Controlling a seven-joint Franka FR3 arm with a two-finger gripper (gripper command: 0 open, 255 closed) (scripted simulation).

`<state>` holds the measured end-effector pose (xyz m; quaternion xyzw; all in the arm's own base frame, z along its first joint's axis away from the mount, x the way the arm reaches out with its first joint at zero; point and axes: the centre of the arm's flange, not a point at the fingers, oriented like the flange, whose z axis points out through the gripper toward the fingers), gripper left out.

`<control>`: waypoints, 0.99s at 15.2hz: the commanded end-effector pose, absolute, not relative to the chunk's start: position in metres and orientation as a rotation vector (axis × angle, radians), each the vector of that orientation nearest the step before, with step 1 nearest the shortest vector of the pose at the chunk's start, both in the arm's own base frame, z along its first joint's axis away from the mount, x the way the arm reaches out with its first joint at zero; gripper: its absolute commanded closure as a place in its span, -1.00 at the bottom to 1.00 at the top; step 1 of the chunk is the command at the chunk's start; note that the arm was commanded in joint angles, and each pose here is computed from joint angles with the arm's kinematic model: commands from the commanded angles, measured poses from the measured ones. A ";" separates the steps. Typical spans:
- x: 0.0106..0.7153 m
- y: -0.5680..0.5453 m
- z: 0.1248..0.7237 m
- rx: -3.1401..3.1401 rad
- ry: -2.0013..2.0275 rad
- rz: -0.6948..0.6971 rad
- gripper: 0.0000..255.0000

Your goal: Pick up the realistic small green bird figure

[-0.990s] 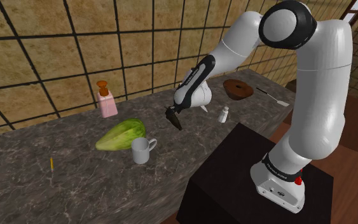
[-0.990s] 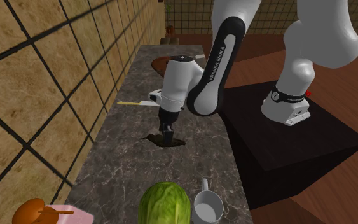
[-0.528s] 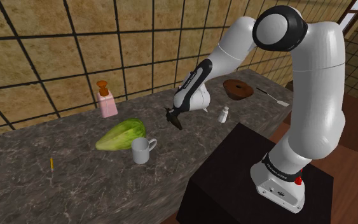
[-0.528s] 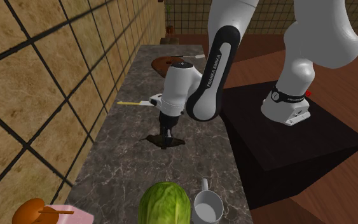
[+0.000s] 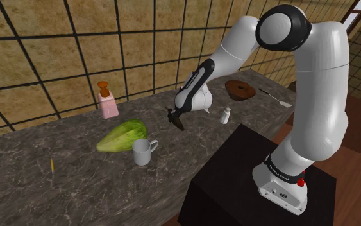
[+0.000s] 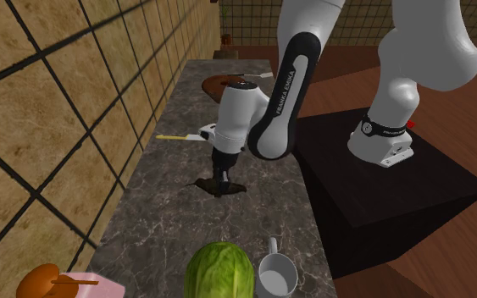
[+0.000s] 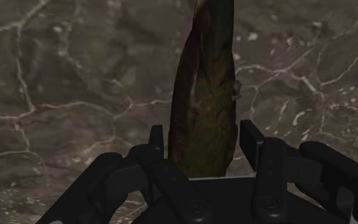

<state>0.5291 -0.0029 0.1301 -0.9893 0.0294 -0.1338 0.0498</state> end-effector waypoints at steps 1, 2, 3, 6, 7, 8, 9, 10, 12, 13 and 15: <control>0.530 -0.003 0.139 -3.013 0.090 -0.408 1.00; 0.530 -0.003 0.144 -3.013 0.090 -0.408 1.00; 0.530 -0.003 0.149 -3.013 0.090 -0.408 1.00; 0.530 -0.003 0.165 -3.013 0.090 -0.408 1.00; 0.530 -0.003 0.170 -3.013 0.090 -0.408 1.00; 0.530 -0.003 0.176 -3.013 0.090 -0.408 1.00; 0.530 -0.003 0.181 -3.013 0.090 -0.408 1.00; 0.530 -0.003 0.186 -3.013 0.090 -0.408 1.00; 0.530 -0.003 0.197 -3.013 0.090 -0.408 1.00; 0.530 -0.003 0.202 -3.013 0.090 -0.408 1.00; 0.530 -0.003 0.208 -3.013 0.090 -0.408 1.00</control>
